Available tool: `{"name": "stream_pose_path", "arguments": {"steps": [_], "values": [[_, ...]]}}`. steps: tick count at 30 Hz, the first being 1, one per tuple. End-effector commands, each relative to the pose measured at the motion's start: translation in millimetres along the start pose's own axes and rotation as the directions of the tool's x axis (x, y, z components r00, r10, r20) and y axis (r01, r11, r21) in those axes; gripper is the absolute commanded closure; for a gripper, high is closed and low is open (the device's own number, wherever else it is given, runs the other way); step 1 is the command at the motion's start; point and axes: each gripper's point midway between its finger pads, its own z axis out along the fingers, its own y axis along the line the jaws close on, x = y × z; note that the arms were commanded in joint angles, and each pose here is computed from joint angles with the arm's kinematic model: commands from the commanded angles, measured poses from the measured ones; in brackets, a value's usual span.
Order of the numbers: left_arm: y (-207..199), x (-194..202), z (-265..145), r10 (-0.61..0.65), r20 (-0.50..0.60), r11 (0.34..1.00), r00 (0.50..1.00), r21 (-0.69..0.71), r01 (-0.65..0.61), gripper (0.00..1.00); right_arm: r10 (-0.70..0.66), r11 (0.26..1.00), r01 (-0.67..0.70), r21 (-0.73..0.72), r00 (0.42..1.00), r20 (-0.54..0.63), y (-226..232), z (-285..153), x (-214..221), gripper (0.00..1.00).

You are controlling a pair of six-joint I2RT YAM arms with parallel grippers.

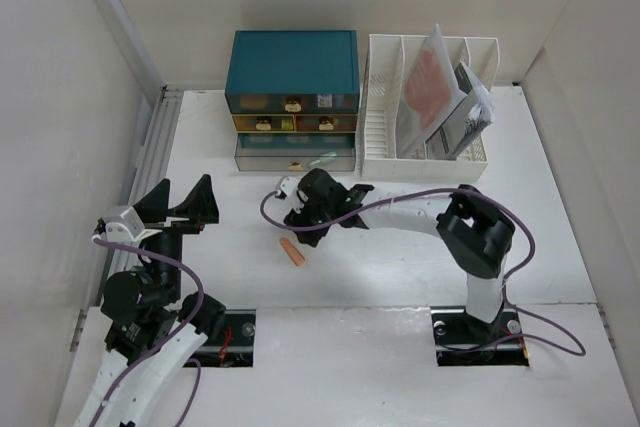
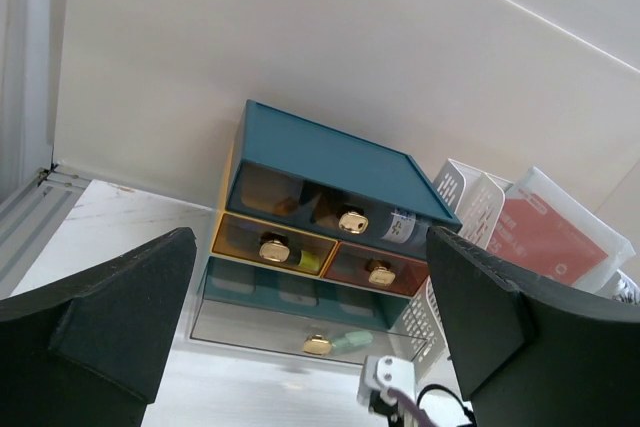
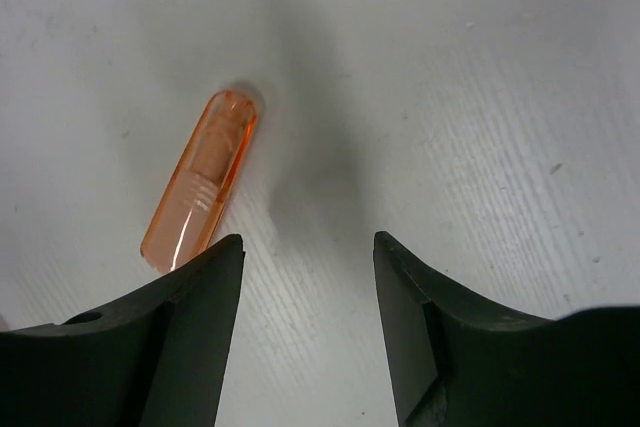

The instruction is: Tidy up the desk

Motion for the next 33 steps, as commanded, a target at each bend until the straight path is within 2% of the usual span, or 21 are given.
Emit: {"name": "stream_pose_path", "arguments": {"steps": [1, 7, 19, 28, 33], "values": [[-5, -13, 0, -0.008, 0.039, 1.0, 0.999, 0.021, 0.007, 0.01, 0.132, 0.986, -0.149, 0.08, 0.974, 0.182, -12, -10, -52, 0.4], [-5, -13, 0, -0.008, 0.039, 1.0, 0.999, 0.021, 0.007, 0.01, 0.213, 0.973, -0.225, 0.048, 0.961, 0.174, 5, 1, -54, 0.4], [-5, -13, 0, -0.008, 0.039, 1.0, 0.999, 0.021, 0.007, 0.01, 0.18, 0.981, -0.187, 0.044, 0.976, 0.122, 54, 17, -43, 0.41], [-5, -13, 0, -0.008, 0.039, 1.0, 0.999, 0.021, 0.007, 0.01, 0.166, 0.963, -0.183, 0.197, 0.981, 0.099, 34, 32, -27, 0.41], [-5, -13, 0, -0.008, 0.039, 1.0, 0.999, 0.021, 0.007, 0.01, 0.157, 0.96, -0.174, 0.219, 0.983, 0.092, 30, 36, -25, 0.43]]}}
